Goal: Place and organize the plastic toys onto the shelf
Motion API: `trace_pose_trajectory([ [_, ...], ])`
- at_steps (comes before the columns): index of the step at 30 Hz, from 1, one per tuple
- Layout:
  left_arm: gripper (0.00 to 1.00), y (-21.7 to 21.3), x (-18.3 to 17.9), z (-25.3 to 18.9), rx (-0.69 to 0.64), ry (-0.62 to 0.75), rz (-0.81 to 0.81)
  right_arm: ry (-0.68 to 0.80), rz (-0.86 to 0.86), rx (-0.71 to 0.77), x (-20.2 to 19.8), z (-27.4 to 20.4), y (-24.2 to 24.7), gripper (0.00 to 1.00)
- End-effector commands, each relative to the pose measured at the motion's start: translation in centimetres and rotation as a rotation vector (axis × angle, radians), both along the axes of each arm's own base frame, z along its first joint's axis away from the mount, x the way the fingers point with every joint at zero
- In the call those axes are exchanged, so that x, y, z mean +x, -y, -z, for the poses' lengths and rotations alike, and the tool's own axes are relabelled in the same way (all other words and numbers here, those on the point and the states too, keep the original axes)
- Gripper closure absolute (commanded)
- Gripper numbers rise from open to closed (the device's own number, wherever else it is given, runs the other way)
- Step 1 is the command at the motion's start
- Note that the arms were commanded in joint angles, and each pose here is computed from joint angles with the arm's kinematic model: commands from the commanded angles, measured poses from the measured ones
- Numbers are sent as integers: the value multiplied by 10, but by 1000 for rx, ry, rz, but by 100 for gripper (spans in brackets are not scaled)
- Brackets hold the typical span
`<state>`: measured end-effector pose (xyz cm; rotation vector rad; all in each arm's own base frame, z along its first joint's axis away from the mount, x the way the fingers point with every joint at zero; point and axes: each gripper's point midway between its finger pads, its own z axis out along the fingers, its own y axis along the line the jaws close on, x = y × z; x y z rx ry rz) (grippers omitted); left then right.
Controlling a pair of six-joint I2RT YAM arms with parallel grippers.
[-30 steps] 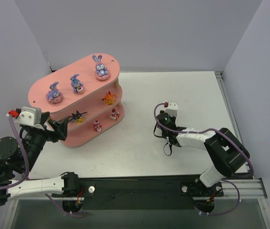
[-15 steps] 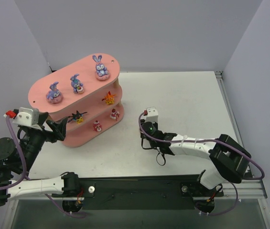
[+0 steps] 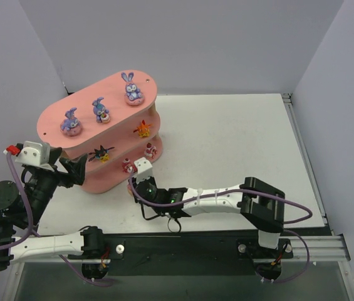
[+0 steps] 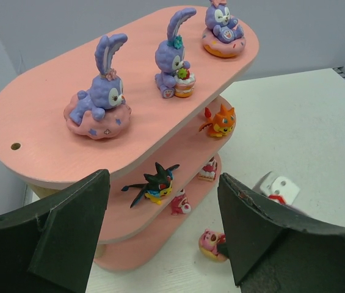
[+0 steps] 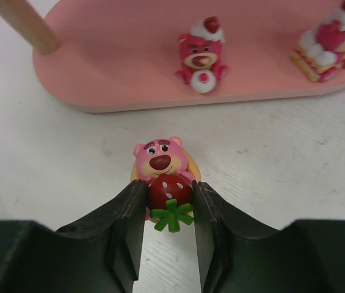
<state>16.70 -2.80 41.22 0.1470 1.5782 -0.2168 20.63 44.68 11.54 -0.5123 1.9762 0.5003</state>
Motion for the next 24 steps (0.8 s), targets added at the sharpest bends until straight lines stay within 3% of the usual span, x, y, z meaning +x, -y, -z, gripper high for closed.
trace_pose_trajectory([
  [1, 19, -16, -3, -12, -33, 7, -5, 23, -40, 77, -9, -19, -45, 100],
  [12, 19, -26, -4, -11, -26, 4, -24, 89, -66, 93, 4, -29, -104, 100],
  [24, 19, -28, -3, -12, -22, 5, -31, 153, -35, 103, 19, -20, -134, 100],
])
